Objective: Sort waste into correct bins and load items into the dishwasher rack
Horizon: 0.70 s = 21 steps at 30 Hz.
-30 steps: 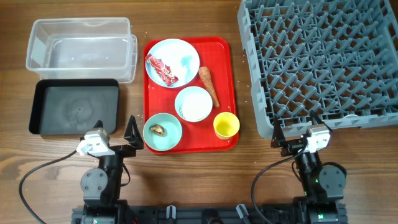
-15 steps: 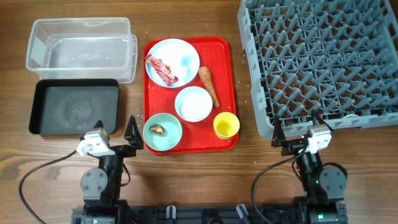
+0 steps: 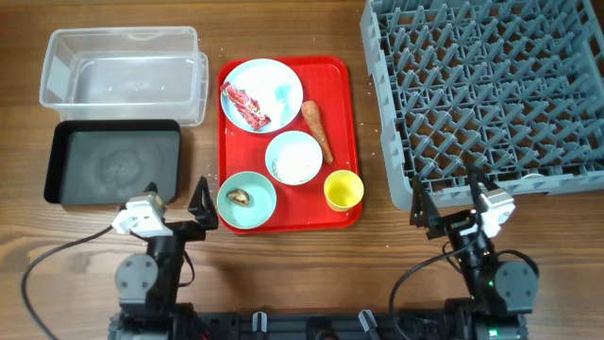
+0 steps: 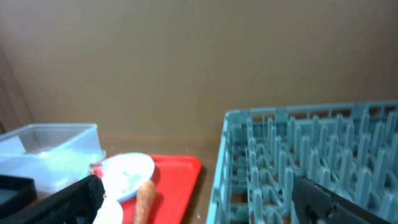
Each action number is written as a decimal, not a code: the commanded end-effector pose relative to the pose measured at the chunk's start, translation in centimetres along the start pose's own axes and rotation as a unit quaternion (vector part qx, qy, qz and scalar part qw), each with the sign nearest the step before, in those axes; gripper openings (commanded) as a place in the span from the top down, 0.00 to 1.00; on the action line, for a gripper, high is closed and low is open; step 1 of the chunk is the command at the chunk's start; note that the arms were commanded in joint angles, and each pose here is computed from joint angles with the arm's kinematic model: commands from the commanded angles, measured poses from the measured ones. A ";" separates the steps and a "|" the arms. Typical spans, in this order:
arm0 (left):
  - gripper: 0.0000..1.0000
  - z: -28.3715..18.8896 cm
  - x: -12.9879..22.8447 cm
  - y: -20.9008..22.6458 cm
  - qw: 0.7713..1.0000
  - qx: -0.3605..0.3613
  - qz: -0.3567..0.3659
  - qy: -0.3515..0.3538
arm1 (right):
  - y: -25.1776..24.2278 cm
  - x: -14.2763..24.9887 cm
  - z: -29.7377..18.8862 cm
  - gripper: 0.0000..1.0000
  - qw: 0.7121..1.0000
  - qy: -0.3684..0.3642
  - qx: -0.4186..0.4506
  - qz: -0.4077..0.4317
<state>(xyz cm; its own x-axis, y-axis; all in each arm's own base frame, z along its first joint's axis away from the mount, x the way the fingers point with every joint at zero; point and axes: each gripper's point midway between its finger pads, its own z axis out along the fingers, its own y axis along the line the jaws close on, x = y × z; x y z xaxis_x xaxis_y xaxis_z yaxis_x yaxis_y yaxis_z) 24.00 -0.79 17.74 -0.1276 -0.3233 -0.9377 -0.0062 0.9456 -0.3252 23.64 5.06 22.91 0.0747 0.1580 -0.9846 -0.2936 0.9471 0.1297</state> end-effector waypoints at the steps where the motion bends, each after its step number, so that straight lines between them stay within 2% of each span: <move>1: 0.00 -0.7 -3.6 -1.4 1.000 -0.001 0.012 0.019 | 0.7 -3.5 0.7 0.00 1.000 -0.005 -0.011 0.009; 5: 0.00 0.2 -6.0 -2.2 0.997 -0.019 0.011 0.074 | 1.7 -5.6 2.9 0.00 0.998 0.037 -0.042 -0.009; 12: 0.00 2.9 -8.4 -3.1 0.978 -0.057 0.008 0.198 | 1.5 -8.0 7.7 0.00 0.982 0.185 -0.048 -0.012; 16: 0.00 4.0 -7.1 -3.2 0.951 -0.080 0.007 0.298 | 1.2 -8.8 9.3 0.00 0.966 0.253 -0.046 -0.009; 21: 0.00 5.1 -2.4 -5.5 0.908 -0.063 0.036 0.412 | 0.6 -7.6 11.0 0.00 0.948 0.316 -0.041 0.014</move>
<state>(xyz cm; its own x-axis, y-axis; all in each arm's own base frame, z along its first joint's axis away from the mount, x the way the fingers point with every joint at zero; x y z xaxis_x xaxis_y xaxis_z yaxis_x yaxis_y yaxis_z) 29.01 -2.82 22.51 -0.7700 -0.2485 -0.5876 -0.1496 0.9657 -0.2124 32.29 7.31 31.74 -0.4995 -0.0219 -0.8661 -0.3453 0.9219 0.1758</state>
